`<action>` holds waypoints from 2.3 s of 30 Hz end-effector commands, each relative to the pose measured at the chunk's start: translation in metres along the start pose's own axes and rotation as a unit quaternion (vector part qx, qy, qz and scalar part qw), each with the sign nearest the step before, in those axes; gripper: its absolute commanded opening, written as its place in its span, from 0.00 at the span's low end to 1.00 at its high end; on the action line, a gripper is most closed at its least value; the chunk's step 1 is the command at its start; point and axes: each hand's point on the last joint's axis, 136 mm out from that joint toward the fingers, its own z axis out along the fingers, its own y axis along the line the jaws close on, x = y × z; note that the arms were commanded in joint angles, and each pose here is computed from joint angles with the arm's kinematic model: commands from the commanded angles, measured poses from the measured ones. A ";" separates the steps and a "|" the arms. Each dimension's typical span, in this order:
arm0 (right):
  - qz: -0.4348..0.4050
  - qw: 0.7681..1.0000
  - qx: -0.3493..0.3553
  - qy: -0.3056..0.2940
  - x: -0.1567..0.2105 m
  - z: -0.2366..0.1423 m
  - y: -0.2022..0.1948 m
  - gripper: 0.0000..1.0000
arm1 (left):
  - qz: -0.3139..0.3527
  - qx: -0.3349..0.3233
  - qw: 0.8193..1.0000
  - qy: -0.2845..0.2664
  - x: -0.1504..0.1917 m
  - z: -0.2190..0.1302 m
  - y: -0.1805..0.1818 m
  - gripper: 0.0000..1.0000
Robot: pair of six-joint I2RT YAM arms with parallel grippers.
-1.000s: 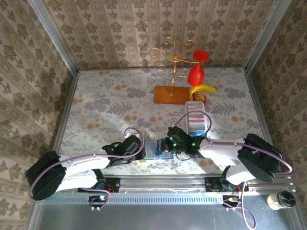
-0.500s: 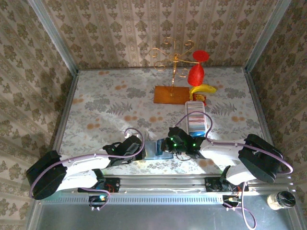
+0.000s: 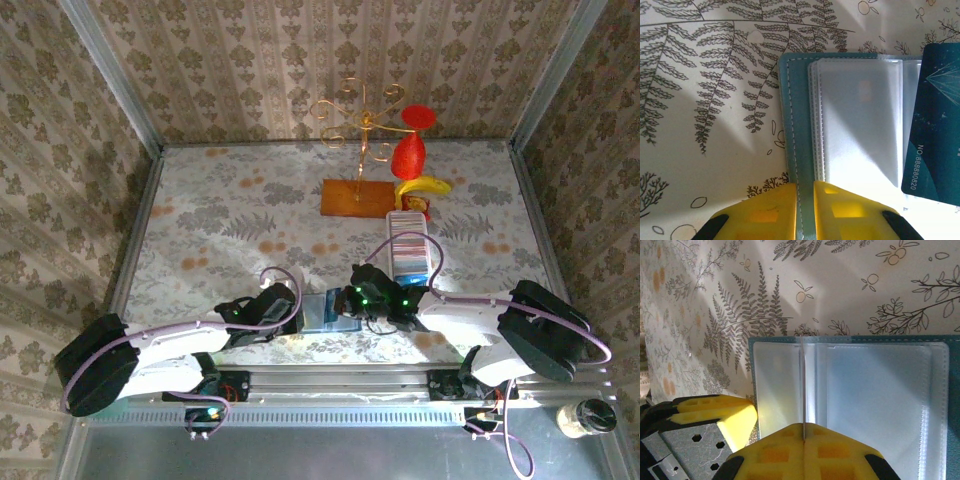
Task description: Put the credit cards into the card holder
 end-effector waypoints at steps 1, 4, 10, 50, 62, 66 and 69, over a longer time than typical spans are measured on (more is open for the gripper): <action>0.006 1.000 0.006 -0.015 -0.001 -0.001 -0.006 0.00 | -0.006 0.002 1.000 -0.008 -0.005 -0.001 -0.006 0.17; 0.007 1.000 0.010 -0.015 -0.001 -0.001 -0.009 0.00 | -0.006 0.002 1.000 -0.008 -0.005 0.000 -0.007 0.17; 0.014 1.000 -0.001 -0.012 0.000 0.002 -0.006 0.00 | -0.006 0.001 1.000 -0.008 -0.005 0.000 -0.007 0.17; 0.036 0.998 -0.017 0.047 0.024 0.008 -0.008 0.00 | -0.005 0.001 1.000 -0.008 -0.003 0.001 -0.007 0.16; 0.009 0.999 0.000 0.050 0.022 0.012 -0.007 0.19 | -0.005 0.000 1.000 -0.008 -0.002 0.001 -0.006 0.16; -0.007 0.999 0.027 0.044 0.018 0.009 -0.013 0.28 | -0.004 0.000 1.000 -0.009 -0.002 0.001 -0.006 0.16; -0.013 0.998 0.043 0.050 0.020 0.010 -0.018 0.31 | -0.005 0.000 1.000 -0.008 -0.001 0.001 -0.005 0.16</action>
